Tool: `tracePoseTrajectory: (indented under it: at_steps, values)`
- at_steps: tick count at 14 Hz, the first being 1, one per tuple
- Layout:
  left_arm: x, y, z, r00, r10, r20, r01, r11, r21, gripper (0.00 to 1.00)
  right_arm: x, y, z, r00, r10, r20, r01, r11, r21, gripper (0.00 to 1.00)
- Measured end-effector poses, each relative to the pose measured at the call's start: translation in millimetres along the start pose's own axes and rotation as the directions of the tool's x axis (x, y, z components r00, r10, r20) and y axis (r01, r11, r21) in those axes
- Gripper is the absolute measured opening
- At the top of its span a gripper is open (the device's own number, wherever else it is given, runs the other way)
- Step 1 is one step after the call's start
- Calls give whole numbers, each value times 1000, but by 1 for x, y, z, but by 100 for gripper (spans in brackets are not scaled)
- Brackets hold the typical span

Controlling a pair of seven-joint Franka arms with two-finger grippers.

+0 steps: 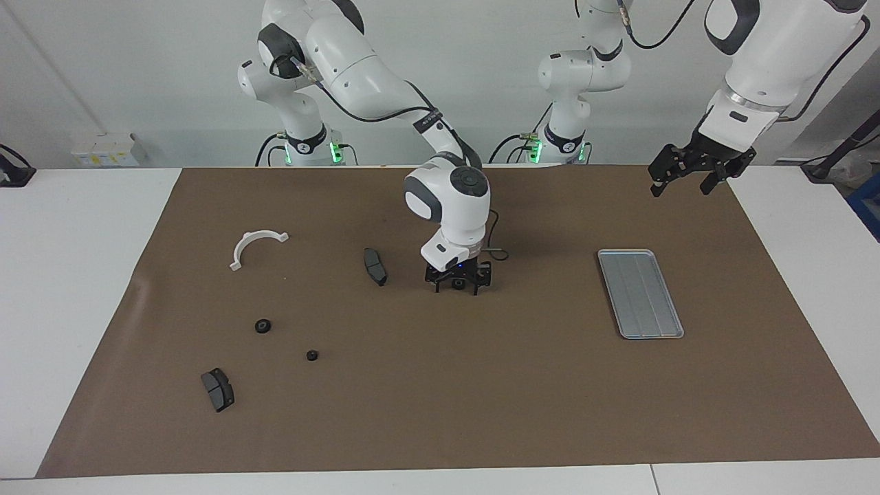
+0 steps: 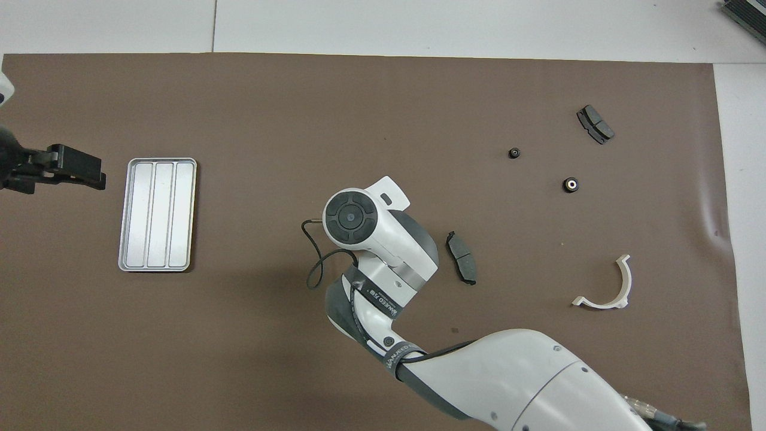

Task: Place bearing gear from tray to pile
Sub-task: 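Grasp the third bearing at the table center with the right gripper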

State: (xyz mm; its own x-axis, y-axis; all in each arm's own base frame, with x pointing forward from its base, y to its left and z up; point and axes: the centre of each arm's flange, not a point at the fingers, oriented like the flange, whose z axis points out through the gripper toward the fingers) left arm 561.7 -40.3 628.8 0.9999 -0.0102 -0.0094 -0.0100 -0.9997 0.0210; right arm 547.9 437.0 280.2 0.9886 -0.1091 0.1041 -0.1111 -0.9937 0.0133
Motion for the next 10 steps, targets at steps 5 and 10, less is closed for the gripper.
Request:
tracePoseTrajectory:
  at_steps: [5, 10]
  values:
    - [0, -1, 0, 1000, -2, -1, 2, 1000, 0, 100, -4, -2, -6, 1000, 2, 6, -2, 1000, -3, 59]
    - [0, -1, 0, 1000, -2, -1, 2, 1000, 0, 100, -5, -3, -9, 1000, 13, 4, -13, 1000, 0, 35]
